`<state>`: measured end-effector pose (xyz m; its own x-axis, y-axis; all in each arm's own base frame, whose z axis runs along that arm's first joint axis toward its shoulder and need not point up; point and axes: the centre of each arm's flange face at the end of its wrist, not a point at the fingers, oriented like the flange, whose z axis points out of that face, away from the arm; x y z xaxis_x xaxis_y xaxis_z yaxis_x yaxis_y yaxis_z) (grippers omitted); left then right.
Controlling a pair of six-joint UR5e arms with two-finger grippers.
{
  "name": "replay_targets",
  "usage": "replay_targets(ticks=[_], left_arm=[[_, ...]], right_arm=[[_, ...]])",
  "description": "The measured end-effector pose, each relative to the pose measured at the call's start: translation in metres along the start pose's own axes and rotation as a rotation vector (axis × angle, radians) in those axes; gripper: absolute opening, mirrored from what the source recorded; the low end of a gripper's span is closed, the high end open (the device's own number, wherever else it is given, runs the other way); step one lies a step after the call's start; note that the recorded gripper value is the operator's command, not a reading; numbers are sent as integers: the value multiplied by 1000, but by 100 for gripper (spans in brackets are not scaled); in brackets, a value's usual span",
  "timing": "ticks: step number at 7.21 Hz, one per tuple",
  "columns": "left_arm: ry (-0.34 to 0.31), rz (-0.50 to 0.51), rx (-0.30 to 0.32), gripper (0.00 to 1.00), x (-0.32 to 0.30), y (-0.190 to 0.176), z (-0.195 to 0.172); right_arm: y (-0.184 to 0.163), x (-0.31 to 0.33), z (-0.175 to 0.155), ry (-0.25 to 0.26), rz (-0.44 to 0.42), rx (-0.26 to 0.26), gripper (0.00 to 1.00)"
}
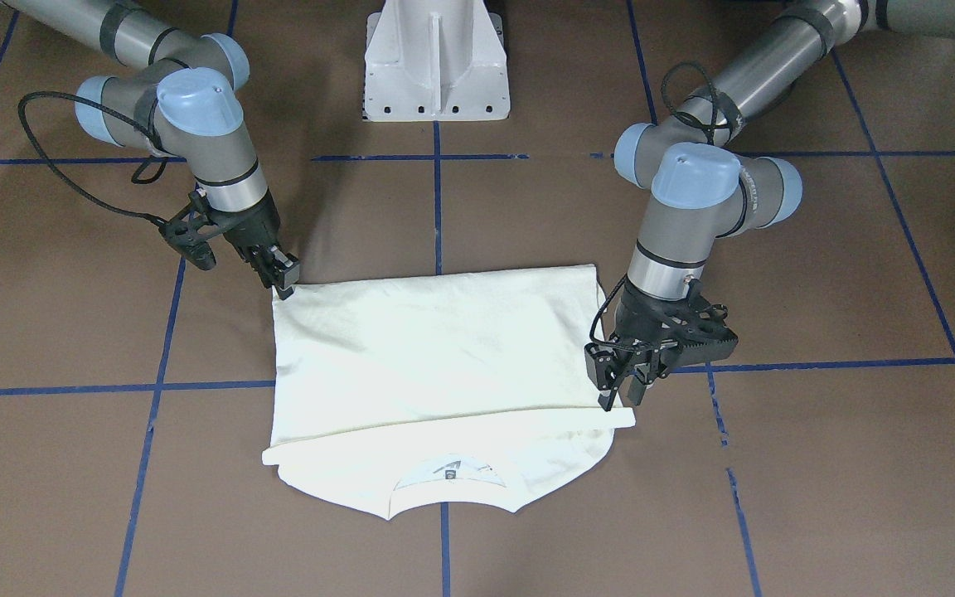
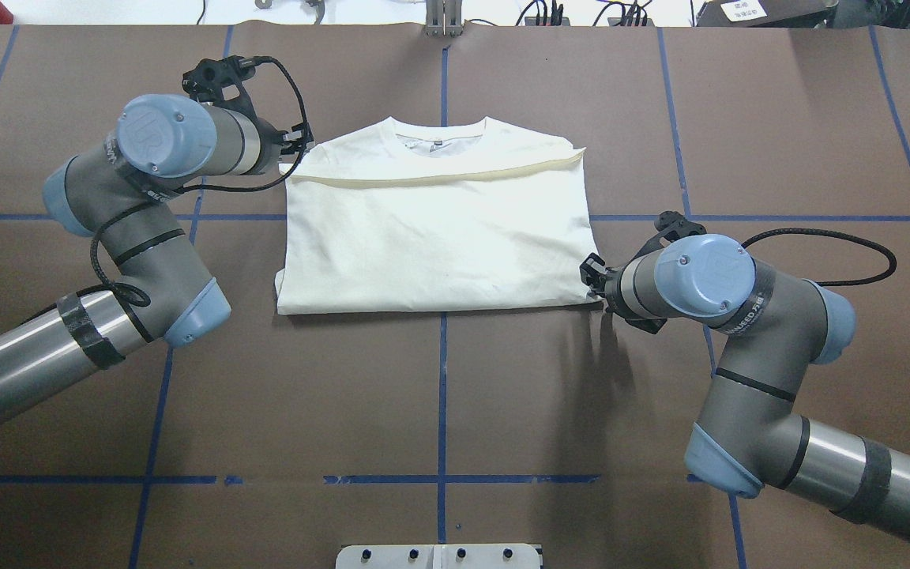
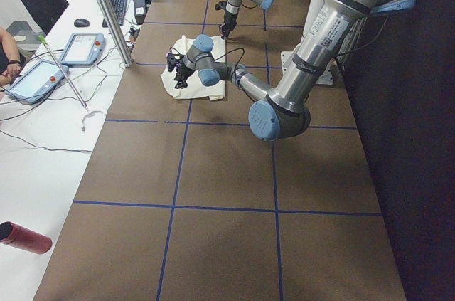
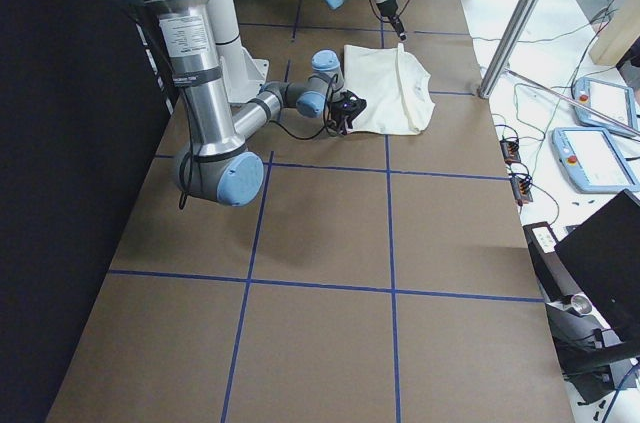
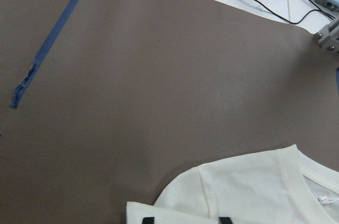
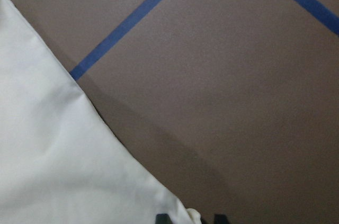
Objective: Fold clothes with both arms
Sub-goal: 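Grasp the shirt's side with the right gripper and drag it nearer, rotating it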
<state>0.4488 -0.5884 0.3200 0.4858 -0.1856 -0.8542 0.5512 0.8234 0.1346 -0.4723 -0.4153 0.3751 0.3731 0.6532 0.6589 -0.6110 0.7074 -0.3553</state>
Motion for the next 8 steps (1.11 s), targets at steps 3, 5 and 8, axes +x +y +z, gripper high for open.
replay_targets(ticks=[3, 5, 8], left_arm=[[18, -1, 6, 50, 10, -4, -17], [34, -3, 9, 50, 20, -5, -32], [118, -7, -83, 58, 18, 16, -77]], right_arm=[[2, 10, -19, -17, 5, -26, 0], [4, 40, -66, -35, 3, -95, 0], [64, 111, -145, 52, -19, -374, 0]])
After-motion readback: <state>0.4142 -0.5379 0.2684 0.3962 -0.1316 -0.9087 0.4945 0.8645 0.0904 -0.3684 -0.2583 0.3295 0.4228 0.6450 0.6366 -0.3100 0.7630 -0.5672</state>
